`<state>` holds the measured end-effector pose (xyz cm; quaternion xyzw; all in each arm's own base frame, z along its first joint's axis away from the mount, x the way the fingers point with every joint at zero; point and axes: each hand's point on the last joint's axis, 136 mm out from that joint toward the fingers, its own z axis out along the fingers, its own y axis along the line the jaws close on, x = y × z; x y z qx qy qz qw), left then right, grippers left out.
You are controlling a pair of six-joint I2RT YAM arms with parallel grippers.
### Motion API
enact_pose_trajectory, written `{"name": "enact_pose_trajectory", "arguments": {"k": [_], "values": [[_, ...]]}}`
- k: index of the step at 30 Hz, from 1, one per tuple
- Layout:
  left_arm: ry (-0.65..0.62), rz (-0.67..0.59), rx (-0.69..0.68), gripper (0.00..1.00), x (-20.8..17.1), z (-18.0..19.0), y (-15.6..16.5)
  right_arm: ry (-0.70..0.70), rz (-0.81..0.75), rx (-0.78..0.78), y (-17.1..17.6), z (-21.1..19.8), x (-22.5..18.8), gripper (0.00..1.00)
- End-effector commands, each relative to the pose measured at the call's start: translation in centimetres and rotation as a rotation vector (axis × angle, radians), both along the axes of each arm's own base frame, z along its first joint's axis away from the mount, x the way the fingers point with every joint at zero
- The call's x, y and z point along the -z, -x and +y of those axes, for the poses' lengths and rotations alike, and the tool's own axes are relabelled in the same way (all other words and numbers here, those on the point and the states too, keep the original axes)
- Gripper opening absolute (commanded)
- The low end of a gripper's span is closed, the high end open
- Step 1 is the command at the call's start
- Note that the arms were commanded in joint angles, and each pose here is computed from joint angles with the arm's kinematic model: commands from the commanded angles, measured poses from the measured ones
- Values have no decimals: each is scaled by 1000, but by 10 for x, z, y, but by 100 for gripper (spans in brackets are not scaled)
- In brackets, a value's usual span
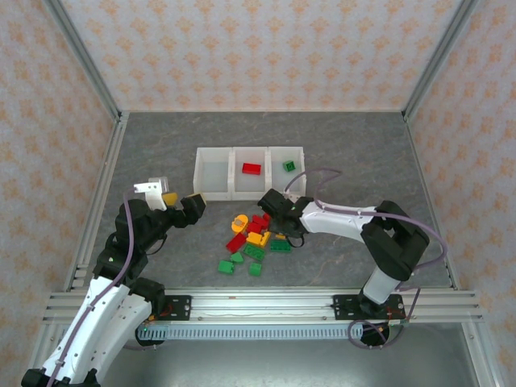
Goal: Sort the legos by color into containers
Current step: Pick up the lego from the bottom-center of the table, then place the lego in the container.
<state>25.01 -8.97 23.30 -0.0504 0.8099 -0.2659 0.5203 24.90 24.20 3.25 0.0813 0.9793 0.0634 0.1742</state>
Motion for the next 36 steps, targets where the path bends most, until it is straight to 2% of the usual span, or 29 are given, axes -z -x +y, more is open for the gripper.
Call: {"name": "enact_pose_trajectory", "arguments": {"k": [1,10,14,28,36], "values": [[-4,-33,1,99,-6,0,0,116,62,-33,15,-19,26,50],[-5,-33,3,99,-6,0,0,132,56,-63,10,-15,28,43],[-4,-28,3,99,-5,0,0,116,20,-75,3,-11,14,38],[-8,-22,0,99,-3,0,-1,-155,-215,-157,-27,39,-108,31],[-8,-42,-20,99,-8,4,1,-273,-394,-230,-81,94,-173,31]]}}
